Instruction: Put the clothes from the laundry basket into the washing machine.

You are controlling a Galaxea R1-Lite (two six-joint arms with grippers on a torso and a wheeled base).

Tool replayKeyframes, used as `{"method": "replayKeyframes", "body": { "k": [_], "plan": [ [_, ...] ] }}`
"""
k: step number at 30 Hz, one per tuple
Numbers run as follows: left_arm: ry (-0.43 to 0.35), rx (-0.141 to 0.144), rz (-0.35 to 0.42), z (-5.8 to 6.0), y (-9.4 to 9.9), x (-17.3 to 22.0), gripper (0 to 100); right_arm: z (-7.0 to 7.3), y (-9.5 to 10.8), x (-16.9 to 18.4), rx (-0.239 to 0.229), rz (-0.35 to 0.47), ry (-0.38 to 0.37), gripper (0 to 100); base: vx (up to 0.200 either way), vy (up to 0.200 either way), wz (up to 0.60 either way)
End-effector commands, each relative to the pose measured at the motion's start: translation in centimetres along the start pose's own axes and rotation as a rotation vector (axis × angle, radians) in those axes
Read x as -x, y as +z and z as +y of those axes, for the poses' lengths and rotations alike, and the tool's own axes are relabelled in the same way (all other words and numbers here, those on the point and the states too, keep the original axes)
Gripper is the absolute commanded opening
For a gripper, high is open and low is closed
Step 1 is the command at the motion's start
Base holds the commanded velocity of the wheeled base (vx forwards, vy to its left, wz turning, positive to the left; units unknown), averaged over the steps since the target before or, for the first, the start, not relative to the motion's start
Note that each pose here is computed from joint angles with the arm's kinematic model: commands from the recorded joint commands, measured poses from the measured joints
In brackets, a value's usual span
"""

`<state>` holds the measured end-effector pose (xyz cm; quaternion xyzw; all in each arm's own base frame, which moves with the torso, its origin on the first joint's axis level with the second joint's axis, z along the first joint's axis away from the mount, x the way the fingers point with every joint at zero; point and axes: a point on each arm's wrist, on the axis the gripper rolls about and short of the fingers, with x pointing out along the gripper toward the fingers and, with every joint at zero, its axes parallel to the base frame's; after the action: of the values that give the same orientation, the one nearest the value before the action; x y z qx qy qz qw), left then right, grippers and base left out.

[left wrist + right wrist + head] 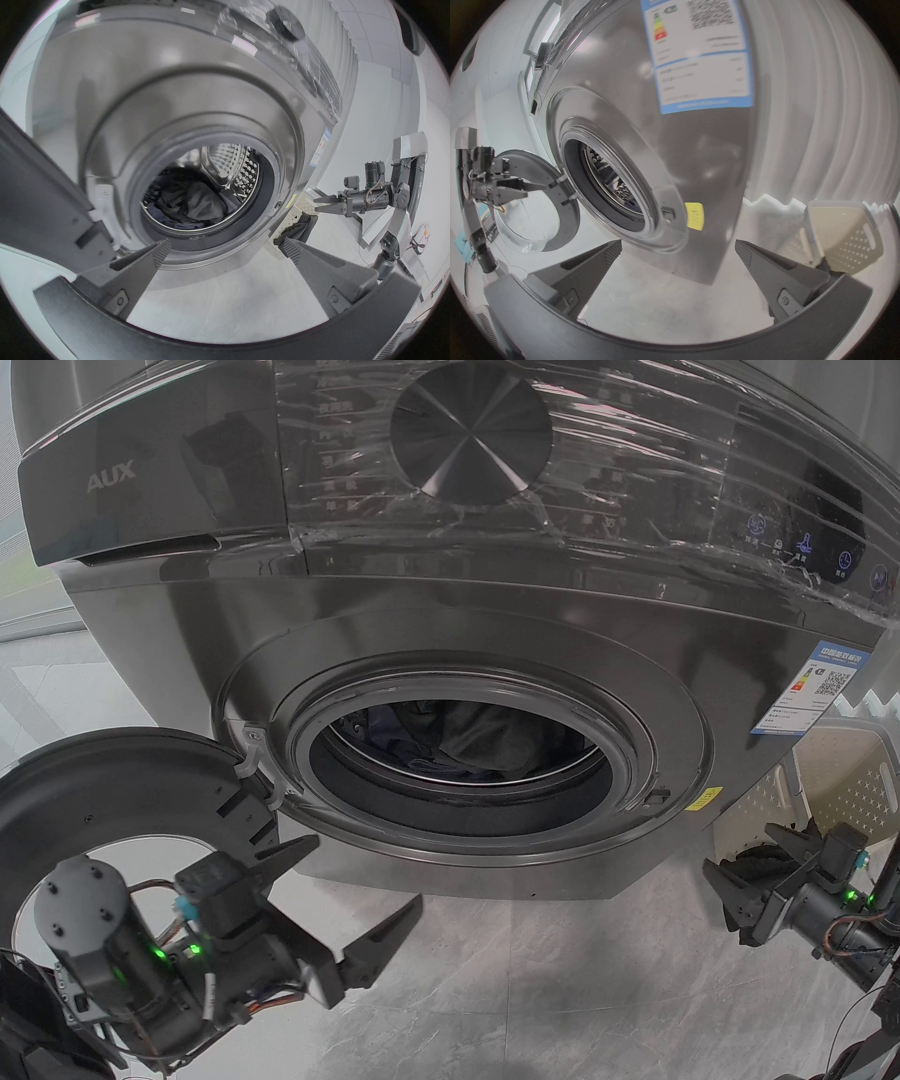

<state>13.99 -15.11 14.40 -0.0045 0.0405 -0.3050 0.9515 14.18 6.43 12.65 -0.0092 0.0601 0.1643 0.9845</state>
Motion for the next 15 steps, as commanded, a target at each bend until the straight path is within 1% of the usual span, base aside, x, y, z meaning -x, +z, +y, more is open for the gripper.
{"method": "replayKeyframes", "body": {
  "k": [1, 3, 6, 7, 9, 10, 12, 15],
  "plan": [
    [0.078, 0.017, -0.101, 2.2, 0.2, 6.7, 100, -1.9, 0.9, 5.5, 0.012, -0.083, -0.167, 100, -0.2, 0.0, 0.0],
    [0.108, 0.025, -0.136, 2.8, 0.3, 8.1, 100, -2.2, 0.8, 6.6, 0.008, -0.09, -0.209, 100, -0.2, 0.0, 0.0],
    [0.164, 0.031, -0.161, 3.7, 0.4, 9.9, 100, -2.6, 0.6, 8.1, -0.008, -0.103, -0.266, 100, 0.0, 0.0, 0.0],
    [0.181, 0.03, -0.164, 3.9, 0.4, 10.6, 100, -2.7, 0.3, 8.6, -0.01, -0.096, -0.283, 100, -0.2, 0.0, 0.0],
    [0.196, 0.031, -0.161, 4.1, 0.3, 11.4, 100, -2.7, 0.0, 9.4, -0.013, -0.091, -0.295, 100, -0.2, 0.0, 0.0],
    [0.222, 0.026, -0.137, 4.4, -0.1, 12.2, 100, -2.5, -0.5, 10.7, -0.01, -0.098, -0.302, 100, -0.2, 0.0, 0.0],
    [0.259, 0.023, -0.11, 4.8, -0.7, 13.2, 100, -2.3, -1.2, 11.9, -0.007, -0.103, -0.299, 100, -0.2, 0.0, 0.0],
    [0.295, 0.017, -0.098, 5.0, -1.3, 14.7, 100, -2.1, -2.2, 13.3, -0.009, -0.112, -0.299, 100, 0.0, 0.0, 0.0]
  ]
}}
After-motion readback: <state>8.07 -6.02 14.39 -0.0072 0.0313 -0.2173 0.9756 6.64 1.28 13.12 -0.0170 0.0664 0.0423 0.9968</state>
